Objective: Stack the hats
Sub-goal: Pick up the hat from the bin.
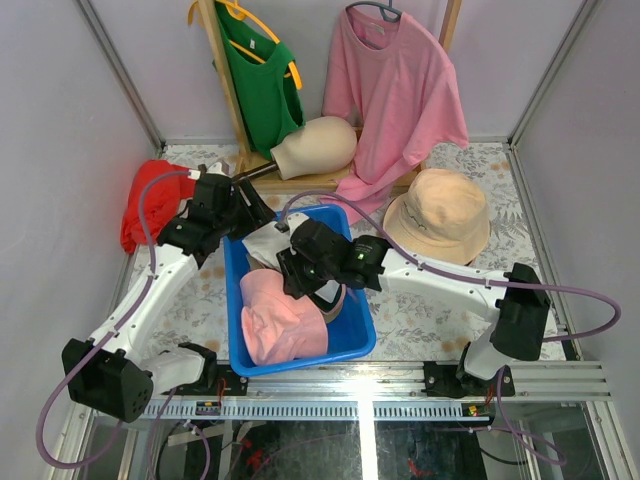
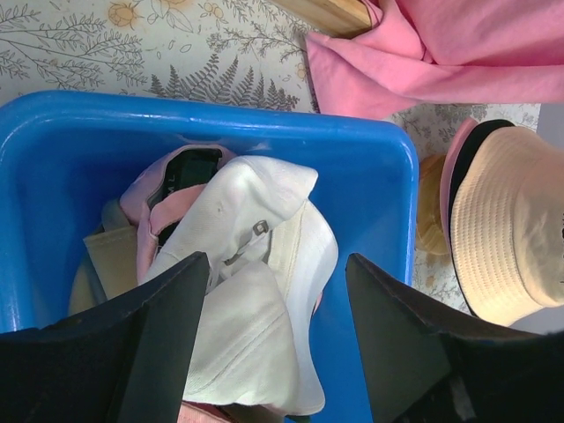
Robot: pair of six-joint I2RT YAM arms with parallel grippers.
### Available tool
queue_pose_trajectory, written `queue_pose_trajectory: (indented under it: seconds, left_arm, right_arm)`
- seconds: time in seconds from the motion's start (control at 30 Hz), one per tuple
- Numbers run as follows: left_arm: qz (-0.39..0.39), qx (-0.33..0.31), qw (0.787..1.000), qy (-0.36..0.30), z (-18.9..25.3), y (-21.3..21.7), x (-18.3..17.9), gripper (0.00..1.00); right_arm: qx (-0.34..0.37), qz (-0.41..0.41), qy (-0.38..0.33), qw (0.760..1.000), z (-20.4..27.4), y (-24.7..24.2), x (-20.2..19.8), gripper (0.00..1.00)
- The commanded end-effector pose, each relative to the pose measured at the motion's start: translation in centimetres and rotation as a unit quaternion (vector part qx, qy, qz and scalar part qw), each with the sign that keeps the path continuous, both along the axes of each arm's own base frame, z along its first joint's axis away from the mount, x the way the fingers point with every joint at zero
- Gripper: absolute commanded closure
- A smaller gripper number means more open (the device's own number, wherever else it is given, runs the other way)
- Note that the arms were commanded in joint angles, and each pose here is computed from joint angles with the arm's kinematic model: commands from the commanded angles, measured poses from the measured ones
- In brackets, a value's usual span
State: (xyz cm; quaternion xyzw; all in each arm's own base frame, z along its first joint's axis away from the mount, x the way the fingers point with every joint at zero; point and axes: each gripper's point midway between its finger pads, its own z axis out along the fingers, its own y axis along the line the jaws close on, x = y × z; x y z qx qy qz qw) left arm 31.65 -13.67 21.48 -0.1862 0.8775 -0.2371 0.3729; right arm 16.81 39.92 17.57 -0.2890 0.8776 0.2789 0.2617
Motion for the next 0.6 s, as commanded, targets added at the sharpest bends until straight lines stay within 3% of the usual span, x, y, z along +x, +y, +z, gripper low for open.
queue_pose_trajectory:
  seconds: [0.0,0.1,0.2,0.57]
  left_arm:
    - [0.003,-0.015,1.0,-0.015,0.6,0.0,0.3,0.36]
    - [0.004,-0.015,1.0,-0.016,0.7,0.0,0.3,0.36]
    - [0.006,-0.015,1.0,-0.016,0.7,0.1,0.3,0.36]
    - [-0.001,-0.029,0.999,-0.022,2.0,-0.5,0.7,0.36]
  right_arm:
    - [0.025,0.022,0.004,0.999,0.5,1.7,-1.0,0.62]
    - [0.039,0.026,-0.004,0.999,1.7,1.9,-1.0,0.84]
    - [0.053,0.024,-0.015,0.998,3.7,1.9,-0.8,0.99]
    - [0.154,0.09,0.002,0.984,13.7,2.7,-3.9,1.0]
